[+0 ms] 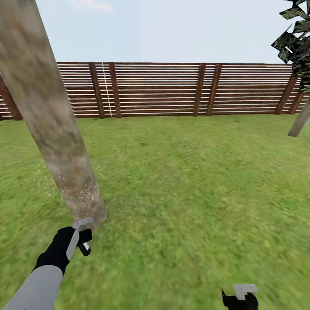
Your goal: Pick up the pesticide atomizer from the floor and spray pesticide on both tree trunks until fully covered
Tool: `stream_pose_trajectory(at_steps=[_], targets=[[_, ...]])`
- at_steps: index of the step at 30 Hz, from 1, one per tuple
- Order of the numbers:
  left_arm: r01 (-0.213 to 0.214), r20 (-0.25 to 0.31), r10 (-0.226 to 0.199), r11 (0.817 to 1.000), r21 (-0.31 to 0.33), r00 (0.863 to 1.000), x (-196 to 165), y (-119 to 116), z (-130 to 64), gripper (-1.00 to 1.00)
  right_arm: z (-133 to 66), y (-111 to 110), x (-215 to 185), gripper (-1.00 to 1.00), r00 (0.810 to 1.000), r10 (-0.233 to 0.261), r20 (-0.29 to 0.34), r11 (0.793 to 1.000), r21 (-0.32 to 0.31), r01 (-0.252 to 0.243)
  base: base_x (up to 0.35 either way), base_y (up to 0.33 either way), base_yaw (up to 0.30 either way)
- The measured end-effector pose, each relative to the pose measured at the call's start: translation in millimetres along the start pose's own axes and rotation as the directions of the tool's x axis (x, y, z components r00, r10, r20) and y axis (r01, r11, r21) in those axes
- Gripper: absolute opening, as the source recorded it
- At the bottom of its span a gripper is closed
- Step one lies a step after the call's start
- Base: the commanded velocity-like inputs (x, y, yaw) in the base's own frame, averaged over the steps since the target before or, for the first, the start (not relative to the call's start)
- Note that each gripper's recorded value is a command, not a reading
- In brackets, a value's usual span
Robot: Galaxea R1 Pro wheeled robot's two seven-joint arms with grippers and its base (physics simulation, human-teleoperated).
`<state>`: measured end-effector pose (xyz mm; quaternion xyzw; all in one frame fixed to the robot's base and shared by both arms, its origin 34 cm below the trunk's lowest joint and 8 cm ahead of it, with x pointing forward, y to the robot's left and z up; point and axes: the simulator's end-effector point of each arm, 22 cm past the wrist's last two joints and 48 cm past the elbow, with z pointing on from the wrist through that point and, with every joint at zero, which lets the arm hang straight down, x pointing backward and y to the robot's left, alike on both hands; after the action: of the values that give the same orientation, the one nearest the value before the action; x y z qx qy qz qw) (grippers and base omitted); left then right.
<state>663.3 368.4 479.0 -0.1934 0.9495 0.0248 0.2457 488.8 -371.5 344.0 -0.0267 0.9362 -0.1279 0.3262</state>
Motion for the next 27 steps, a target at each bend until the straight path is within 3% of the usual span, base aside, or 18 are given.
stream_pose_trajectory(at_steps=[3,6,7,9,10,11,12,13,15,16,17,19,20,21,22,23,24,27], targets=[[-0.021,-0.021,0.024,0.995,0.100,1.000,17.1,1.3,3.7,-1.00,-0.1,1.7,-0.1,1.00,1.000,0.000,0.000,1.000,-0.003,0.000,-0.299,-0.126,0.000],[-0.168,-0.016,0.171,0.978,0.124,0.985,20.6,-0.4,3.5,-1.00,0.0,1.5,0.3,1.00,1.000,-0.002,-0.001,1.000,-0.006,0.002,-0.309,-0.064,0.000],[-0.216,0.004,0.218,0.964,0.152,0.976,20.4,-6.3,3.1,-1.00,-0.1,2.9,0.2,1.00,1.000,-0.002,-0.001,1.000,-0.009,0.002,-0.301,-0.013,0.000],[-0.324,0.080,0.314,0.909,0.263,0.946,21.5,-32.2,-1.5,-1.00,-0.5,11.2,-0.8,1.00,1.000,-0.016,0.002,0.999,-0.038,0.016,-0.157,-0.005,0.000],[-0.388,0.099,0.377,0.863,0.324,0.921,28.9,-47.3,-5.8,-1.00,-1.0,26.0,-3.7,1.00,0.998,-0.065,0.014,0.992,-0.106,0.067,-0.030,-0.001,0.000],[-0.457,0.108,0.451,0.811,0.365,0.886,38.8,-56.9,-9.3,-1.00,-0.1,45.8,-18.1,1.00,0.989,-0.137,0.051,0.968,-0.204,0.144,-0.019,-0.001,0.000],[-0.484,0.116,0.479,0.787,0.382,0.870,42.0,-60.5,-11.0,-1.00,1.1,52.7,-29.8,1.00,0.985,-0.155,0.075,0.955,-0.243,0.169,-0.010,0.000,0.000],[-0.531,0.151,0.519,0.742,0.409,0.841,43.8,-67.5,-14.7,-1.00,1.6,65.2,-50.0,1.00,0.979,-0.168,0.113,0.932,-0.306,0.195,-0.005,0.000,0.000],[-0.616,0.220,0.594,0.626,0.479,0.774,53.8,-80.6,-24.2,-1.00,-2.7,86.3,-86.6,1.00,0.967,-0.180,0.183,0.872,-0.426,0.243,-0.002,0.000,0.000],[-0.635,0.226,0.626,0.568,0.523,0.746,68.2,-85.4,-27.1,-1.00,-7.5,97.5,-100.6,1.00,0.960,-0.183,0.212,0.838,-0.477,0.265,0.000,0.000,0.000],[-0.648,0.225,0.656,0.522,0.554,0.721,82.3,-87.0,-28.0,-1.00,-13.0,107.4,-111.6,1.00,0.954,-0.185,0.236,0.806,-0.519,0.285,0.000,0.000,0.000],[-0.689,0.243,0.719,0.426,0.586,0.651,105.4,-90.1,-29.6,-1.00,-30.4,129.6,-127.1,1.00,0.935,-0.209,0.287,0.708,-0.614,0.347,0.000,0.000,0.000],[-0.700,0.250,0.740,0.387,0.600,0.624,113.5,-92.5,-32.0,-1.00,-37.5,137.8,-126.8,1.00,0.923,-0.235,0.304,0.663,-0.644,0.381,0.000,0.000,0.000],[-0.715,0.265,0.781,0.303,0.630,0.565,129.6,-97.2,-38.1,-1.00,-44.5,146.2,-126.1,1.00,0.903,-0.277,0.328,0.608,-0.668,0.429,0.000,0.000,0.000],[-0.724,0.281,0.800,0.254,0.642,0.530,136.9,-99.6,-41.6,-1.00,-45.9,147.1,-127.4,1.00,0.894,-0.292,0.338,0.593,-0.669,0.447,0.000,0.000,0.000],[-0.731,0.297,0.811,0.217,0.647,0.504,141.5,-102.1,-44.0,-1.00,-46.4,147.0,-128.8,1.00,0.889,-0.300,0.345,0.587,-0.668,0.457,0.000,0.000,0.000],[-0.736,0.309,0.816,0.196,0.648,0.488,143.9,-103.9,-45.3,-1.00,-46.9,147.6,-129.5,1.00,0.887,-0.304,0.348,0.582,-0.669,0.463,0.000,0.000,0.000],[-0.738,0.320,0.824,0.165,0.654,0.468,150.1,-107.5,-47.5,-1.00,-52.5,163.7,-132.8,1.00,0.884,-0.298,0.361,0.564,-0.680,0.468,0.000,0.000,0.000]])
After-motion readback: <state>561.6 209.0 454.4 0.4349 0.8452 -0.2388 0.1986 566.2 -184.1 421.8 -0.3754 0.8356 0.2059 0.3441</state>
